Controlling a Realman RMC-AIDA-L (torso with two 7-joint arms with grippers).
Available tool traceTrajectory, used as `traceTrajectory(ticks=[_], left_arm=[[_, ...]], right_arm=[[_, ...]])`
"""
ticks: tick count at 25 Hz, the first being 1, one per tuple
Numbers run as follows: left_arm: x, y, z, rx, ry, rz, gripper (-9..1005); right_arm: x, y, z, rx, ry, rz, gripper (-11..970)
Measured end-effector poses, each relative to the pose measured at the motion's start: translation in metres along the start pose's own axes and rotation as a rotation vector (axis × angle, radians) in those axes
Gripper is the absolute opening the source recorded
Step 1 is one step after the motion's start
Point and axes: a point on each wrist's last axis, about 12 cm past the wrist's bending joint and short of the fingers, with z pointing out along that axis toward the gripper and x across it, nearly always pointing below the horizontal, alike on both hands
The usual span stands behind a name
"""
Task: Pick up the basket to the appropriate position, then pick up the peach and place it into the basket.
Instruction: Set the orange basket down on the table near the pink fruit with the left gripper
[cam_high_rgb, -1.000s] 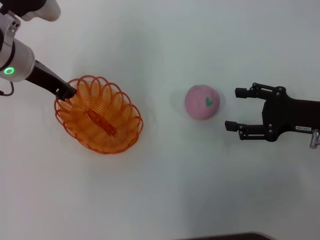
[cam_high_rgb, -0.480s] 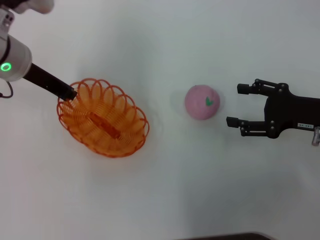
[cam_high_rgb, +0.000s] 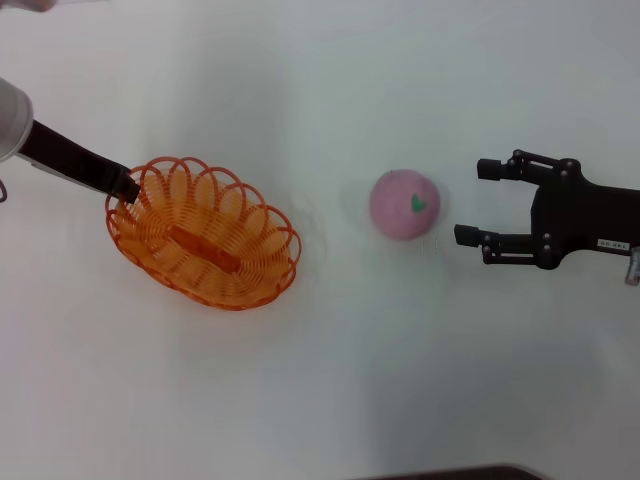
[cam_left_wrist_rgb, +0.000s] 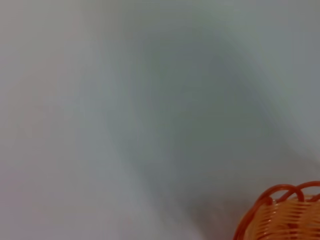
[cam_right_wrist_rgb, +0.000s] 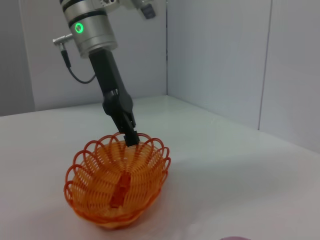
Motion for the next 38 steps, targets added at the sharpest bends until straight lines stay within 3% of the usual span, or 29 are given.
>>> traceTrajectory(ticks=[16,38], left_arm=[[0.032,0.017,-0.016,0.230,-0.119,-0.272,53],[0.083,0.025,-0.005,0.305,-0.249,-0.559,43]], right_arm=[[-0.002,-0.001,0.001,0.028,-0.024,0.009,884],[-0.002,-0.007,-0.002,0.102,-0.055,0.029,885]])
